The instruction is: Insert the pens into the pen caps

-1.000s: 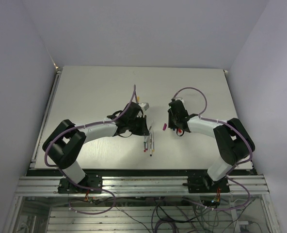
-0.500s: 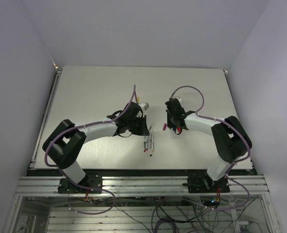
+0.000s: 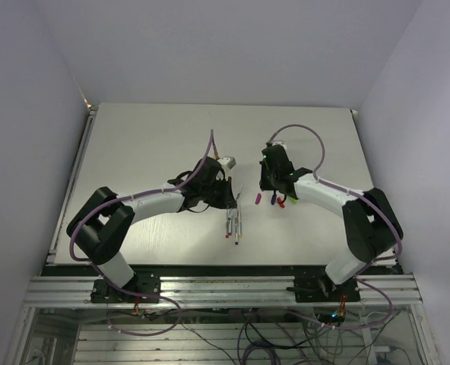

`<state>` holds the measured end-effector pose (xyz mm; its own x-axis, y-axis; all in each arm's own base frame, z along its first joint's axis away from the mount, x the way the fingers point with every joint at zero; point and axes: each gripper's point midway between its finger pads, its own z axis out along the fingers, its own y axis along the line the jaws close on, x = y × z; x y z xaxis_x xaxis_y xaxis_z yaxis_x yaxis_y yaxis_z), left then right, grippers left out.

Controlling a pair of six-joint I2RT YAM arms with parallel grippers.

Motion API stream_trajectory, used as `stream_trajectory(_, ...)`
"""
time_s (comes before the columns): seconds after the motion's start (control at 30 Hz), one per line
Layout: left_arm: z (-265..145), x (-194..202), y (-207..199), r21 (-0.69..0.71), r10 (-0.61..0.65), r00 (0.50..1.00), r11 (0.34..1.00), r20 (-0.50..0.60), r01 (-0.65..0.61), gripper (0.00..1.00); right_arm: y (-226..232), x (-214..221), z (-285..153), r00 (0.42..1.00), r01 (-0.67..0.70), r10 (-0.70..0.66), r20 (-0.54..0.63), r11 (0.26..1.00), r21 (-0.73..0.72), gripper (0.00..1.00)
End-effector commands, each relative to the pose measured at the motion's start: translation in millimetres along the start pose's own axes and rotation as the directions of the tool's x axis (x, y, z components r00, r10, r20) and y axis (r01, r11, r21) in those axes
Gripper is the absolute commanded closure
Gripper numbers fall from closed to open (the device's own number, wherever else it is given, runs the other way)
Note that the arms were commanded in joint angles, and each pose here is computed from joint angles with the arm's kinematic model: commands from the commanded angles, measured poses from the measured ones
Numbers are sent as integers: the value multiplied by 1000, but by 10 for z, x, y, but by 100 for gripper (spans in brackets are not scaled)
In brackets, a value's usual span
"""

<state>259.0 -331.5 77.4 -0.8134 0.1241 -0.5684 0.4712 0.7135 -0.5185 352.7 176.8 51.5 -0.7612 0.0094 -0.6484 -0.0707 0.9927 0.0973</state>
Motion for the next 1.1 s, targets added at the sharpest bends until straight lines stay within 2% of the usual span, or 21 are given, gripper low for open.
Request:
stream_trajectory(0.0, -56, -359, -213, 79, 38, 992, 996, 116, -48, 93, 231, -610, -330, 977, -74, 103, 188, 985, -155, 100)
stream_trajectory(0.1, -99, -504, -310, 107, 36, 985, 993, 171, -54, 93, 221, -829, -546, 942, -106, 176, 286, 964, -244, 100)
stream_trajectory(0.23, -138, -700, -443, 142, 17, 972, 988, 235, -52, 93, 252, -1141, -924, 866, -121, 282, 413, 919, -375, 100)
stream_trajectory(0.57, -280, -1002, -844, 202, 53, 947, 972, 316, -122, 93, 298, -1386, -1304, 735, -151, 462, 496, 825, -544, 100)
stream_trajectory(1.07, -306, -942, -1005, 237, 53, 945, 962, 323, -135, 93, 252, -1364, -1388, 686, -192, 533, 496, 789, -584, 100)
